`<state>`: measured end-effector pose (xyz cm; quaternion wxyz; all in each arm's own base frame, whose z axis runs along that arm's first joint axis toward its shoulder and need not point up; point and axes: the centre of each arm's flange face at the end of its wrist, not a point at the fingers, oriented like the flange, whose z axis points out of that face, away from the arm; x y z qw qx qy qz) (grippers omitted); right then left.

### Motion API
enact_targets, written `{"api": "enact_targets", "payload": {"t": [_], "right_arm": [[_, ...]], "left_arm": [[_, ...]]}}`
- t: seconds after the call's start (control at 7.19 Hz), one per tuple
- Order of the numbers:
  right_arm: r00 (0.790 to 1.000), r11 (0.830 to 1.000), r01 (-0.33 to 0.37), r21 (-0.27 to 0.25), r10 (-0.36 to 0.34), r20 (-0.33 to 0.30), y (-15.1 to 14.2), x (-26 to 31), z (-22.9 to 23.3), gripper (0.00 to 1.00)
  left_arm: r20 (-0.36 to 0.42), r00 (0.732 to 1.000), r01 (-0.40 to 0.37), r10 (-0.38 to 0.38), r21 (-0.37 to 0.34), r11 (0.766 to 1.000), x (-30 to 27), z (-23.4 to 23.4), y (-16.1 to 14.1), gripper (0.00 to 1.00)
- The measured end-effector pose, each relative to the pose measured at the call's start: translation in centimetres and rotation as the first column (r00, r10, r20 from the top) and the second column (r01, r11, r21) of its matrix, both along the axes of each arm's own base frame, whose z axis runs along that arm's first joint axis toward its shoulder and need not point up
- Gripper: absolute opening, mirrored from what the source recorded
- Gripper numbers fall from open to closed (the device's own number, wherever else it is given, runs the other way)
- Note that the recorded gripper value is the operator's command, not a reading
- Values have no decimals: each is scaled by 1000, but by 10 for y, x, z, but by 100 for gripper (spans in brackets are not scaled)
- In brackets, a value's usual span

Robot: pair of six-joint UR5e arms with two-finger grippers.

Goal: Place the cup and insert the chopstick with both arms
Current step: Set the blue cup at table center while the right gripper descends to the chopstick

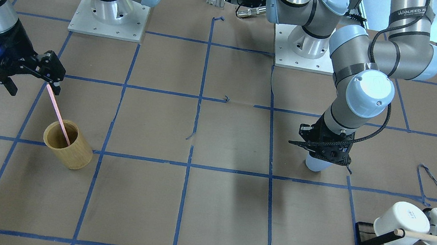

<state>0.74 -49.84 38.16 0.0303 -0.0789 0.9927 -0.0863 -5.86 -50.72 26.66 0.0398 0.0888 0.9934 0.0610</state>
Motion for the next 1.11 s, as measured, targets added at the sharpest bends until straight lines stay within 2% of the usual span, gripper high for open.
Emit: {"api": "enact_targets", "payload": {"t": [0.28,0.56,0.83,1.11], "right_arm": [[1000,1000,3,1,-3,-2,3,-1,-13,100],[1000,1000,0,4,0,-2,3,-2,-18,100],[1000,1000,-2,7,2,-3,3,-2,-21,100],[1000,1000,-1,3,1,-6,4,-2,-24,100]], "left_arm": [[7,1000,-22,22,-31,999,-4,12,-4,0],[2,994,-109,110,-62,992,-17,23,-11,0],[-19,979,-203,202,-97,974,-65,33,-15,0],[-76,958,-282,275,-114,953,-129,44,-11,0]]}}
